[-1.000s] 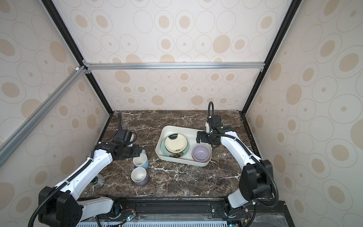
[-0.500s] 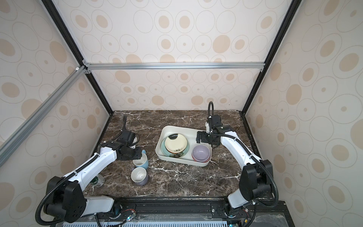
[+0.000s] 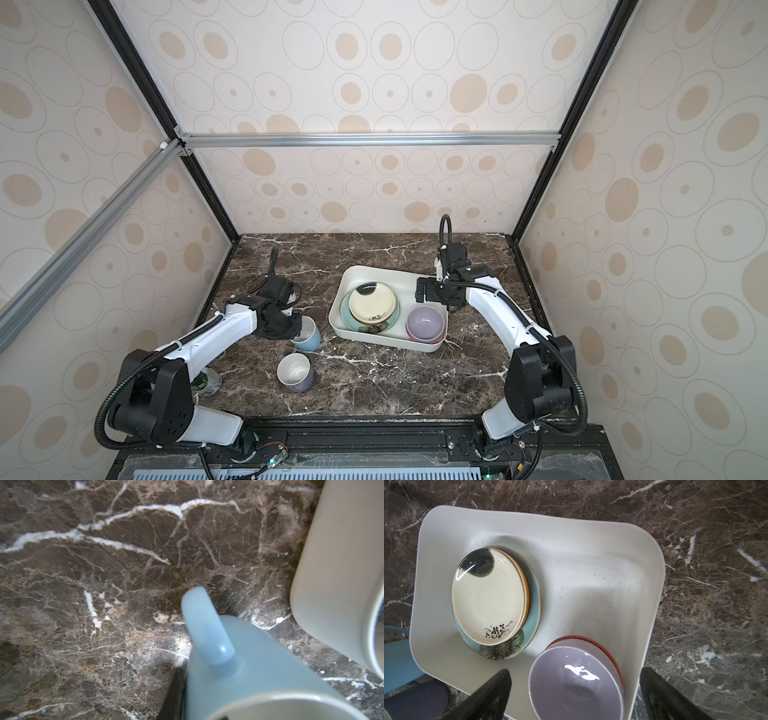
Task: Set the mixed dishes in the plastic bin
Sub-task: 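Close the left gripper on the light blue mug's rim and lift, then carry the light blue mug with the left gripper over the bin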
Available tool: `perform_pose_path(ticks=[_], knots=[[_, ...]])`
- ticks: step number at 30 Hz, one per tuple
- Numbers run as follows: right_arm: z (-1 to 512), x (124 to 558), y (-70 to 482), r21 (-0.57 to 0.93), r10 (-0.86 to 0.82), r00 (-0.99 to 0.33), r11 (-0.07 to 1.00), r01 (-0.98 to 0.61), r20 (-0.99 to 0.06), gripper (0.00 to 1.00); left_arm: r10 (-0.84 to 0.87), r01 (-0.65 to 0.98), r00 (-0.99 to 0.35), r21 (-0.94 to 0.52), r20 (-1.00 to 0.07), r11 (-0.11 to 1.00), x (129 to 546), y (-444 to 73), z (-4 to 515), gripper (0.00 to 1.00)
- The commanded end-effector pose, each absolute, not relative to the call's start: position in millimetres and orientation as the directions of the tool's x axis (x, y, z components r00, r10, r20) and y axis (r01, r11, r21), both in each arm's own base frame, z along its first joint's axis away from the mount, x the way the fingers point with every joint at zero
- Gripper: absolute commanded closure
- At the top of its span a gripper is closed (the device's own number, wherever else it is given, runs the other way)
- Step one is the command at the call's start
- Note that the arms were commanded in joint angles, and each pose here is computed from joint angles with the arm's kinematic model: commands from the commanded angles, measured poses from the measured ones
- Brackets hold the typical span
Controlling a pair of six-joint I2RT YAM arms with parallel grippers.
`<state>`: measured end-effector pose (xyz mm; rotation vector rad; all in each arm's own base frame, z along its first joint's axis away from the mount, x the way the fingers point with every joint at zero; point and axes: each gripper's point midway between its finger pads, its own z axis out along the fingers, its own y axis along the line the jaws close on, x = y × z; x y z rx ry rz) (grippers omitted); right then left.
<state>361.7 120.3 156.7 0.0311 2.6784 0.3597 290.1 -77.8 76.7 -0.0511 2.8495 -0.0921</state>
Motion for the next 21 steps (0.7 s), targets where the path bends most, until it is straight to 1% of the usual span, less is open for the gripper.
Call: perform_pose_path(ticks=[1, 5, 12, 21], knots=[[157.6, 366.3, 122.7, 0.241, 0.06, -0.907, 0.969, -0.047, -0.418, 0.0, -0.044, -0.023, -0.939, -0.065, -0.34, 0.998, 305.8, -75.6, 94.7, 0.91], [156.9, 367.7, 122.8, 0.24, 0.059, -0.908, 0.97, -0.047, -0.415, 0.0, -0.048, -0.028, -0.936, -0.063, -0.35, 0.998, 308.7, -73.0, 99.9, 0.95], [160.5, 370.9, 120.9, 0.227, 0.056, -0.903, 0.973, -0.046, -0.426, 0.0, -0.051, -0.029, -0.926, -0.065, -0.374, 0.997, 319.7, -69.6, 116.3, 0.98], [161.4, 372.4, 118.5, 0.22, 0.064, -0.895, 0.975, -0.039, -0.44, 0.0, -0.055, -0.019, -0.9, -0.087, -0.433, 0.996, 350.1, -75.6, 162.7, 1.0]])
